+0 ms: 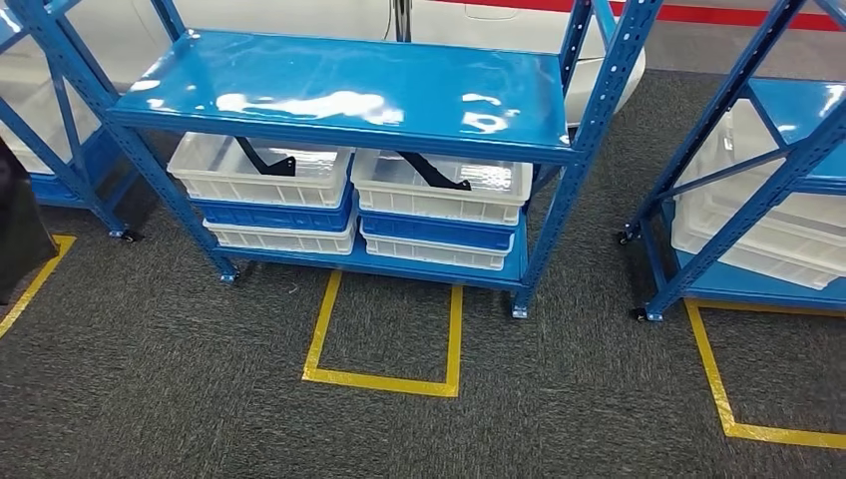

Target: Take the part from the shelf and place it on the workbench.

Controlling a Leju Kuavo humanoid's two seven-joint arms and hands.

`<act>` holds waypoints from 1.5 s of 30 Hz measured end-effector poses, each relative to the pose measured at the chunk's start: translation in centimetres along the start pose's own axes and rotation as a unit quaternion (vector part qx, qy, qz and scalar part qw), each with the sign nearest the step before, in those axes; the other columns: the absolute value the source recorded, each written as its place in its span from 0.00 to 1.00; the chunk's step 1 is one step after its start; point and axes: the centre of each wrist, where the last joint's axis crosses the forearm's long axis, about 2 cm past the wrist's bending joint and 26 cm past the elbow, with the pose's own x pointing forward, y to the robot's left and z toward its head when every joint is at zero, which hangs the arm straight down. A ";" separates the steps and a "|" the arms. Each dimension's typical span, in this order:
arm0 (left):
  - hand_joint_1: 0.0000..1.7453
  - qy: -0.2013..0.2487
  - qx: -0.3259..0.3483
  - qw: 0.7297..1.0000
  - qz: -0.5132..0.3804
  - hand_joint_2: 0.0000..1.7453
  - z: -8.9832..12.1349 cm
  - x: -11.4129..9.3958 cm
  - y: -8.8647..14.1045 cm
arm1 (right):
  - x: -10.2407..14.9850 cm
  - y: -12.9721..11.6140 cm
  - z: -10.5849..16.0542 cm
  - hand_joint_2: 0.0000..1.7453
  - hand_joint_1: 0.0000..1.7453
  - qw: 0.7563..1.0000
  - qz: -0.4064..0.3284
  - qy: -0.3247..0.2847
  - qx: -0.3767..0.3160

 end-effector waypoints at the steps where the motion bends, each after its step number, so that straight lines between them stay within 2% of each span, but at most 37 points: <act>1: 1.00 0.000 0.000 1.000 0.000 1.00 0.0 0.0 0.0 | 0.1 0.1 0.0 0.00 0.00 1.000 0.000 -0.001 0.001; 28: 1.00 0.001 0.003 1.000 0.002 1.00 0.0 0.0 0.1 | 0.1 0.6 0.2 0.00 0.00 1.000 0.004 0.007 0.010; 35: 1.00 0.030 0.027 0.999 0.029 1.00 0.0 -0.3 0.4 | 0.3 0.6 0.1 0.00 0.00 1.000 0.002 0.002 0.011; 41: 1.00 0.071 0.014 0.995 0.063 1.00 0.5 -0.9 0.2 | -0.2 0.7 0.2 0.00 0.00 1.000 0.000 0.002 0.007; 45: 1.00 0.081 0.008 0.994 0.071 1.00 0.8 -1.2 0.1 | -0.4 0.8 0.3 0.00 0.00 1.000 -0.001 0.003 0.007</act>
